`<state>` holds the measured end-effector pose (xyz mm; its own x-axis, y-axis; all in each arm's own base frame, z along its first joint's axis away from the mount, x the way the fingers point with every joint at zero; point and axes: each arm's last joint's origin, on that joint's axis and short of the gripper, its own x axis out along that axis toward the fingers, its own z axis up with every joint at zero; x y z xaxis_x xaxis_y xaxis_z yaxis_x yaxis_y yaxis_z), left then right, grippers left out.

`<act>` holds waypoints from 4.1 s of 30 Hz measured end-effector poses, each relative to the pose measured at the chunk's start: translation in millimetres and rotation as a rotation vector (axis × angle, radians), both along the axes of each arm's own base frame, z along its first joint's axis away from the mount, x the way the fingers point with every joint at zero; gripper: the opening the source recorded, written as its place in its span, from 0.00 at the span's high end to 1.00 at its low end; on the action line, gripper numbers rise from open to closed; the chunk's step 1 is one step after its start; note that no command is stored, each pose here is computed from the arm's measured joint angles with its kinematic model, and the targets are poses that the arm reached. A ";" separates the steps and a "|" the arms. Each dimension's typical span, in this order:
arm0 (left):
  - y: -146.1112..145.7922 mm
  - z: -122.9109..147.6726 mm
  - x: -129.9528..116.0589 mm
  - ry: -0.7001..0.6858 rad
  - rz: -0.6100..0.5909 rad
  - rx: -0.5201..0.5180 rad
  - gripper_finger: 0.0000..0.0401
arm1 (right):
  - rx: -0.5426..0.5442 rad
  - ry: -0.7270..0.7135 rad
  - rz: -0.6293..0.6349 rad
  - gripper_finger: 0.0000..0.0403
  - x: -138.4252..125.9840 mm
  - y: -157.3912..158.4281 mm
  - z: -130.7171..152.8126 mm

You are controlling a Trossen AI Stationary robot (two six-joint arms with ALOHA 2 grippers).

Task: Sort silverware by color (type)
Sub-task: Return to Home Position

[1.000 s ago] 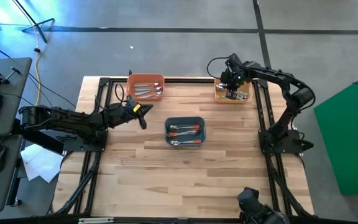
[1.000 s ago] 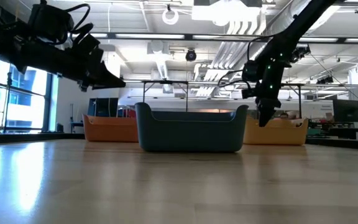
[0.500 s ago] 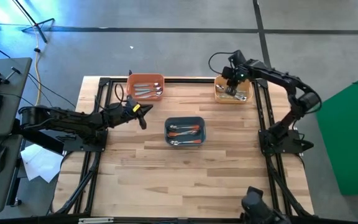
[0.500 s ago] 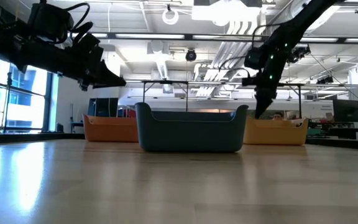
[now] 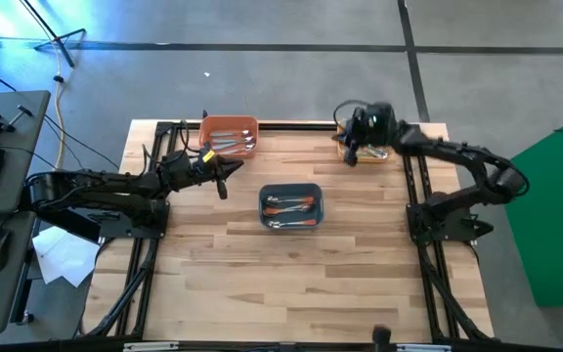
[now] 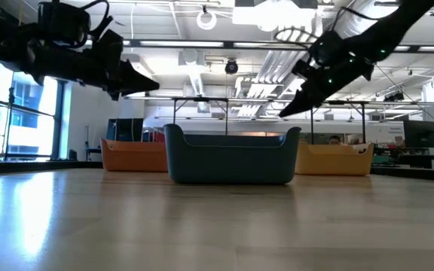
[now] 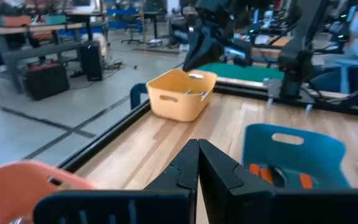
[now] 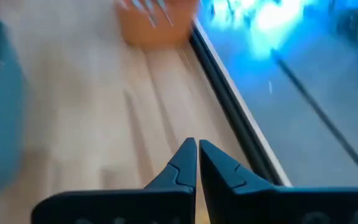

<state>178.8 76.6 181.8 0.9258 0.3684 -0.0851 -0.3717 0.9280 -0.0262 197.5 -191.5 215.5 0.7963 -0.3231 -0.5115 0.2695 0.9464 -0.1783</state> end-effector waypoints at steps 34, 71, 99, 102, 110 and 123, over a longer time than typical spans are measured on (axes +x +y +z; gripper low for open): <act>-19.2 19.9 -40.2 -0.049 -0.066 0.134 1.00 | -0.125 -0.562 0.055 1.00 -74.8 154.8 -44.2; -50.3 -10.0 -81.1 -0.116 -0.078 0.060 1.00 | -0.142 -0.596 0.056 1.00 -100.5 160.9 -41.6; -50.7 -13.0 -84.2 -0.108 -0.017 0.012 1.00 | -0.094 -0.570 -0.024 1.00 -105.1 160.4 -47.1; -50.7 -13.1 -84.2 -0.098 -0.018 0.032 1.00 | -0.089 -0.571 -0.004 1.00 -104.9 160.9 -47.2; -50.7 -13.1 -84.2 -0.068 -0.020 0.111 1.00 | -0.074 -0.576 -0.007 1.00 -104.9 160.9 -47.2; -50.7 -13.1 -84.2 -0.068 -0.021 0.112 1.00 | -0.074 -0.576 -0.007 1.00 -104.9 160.9 -47.2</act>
<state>94.6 25.9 168.7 0.9354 0.3531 0.0183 -0.3535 0.9339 0.0538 92.6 -30.5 168.3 0.9372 -0.3477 0.0276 0.3488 0.9349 -0.0662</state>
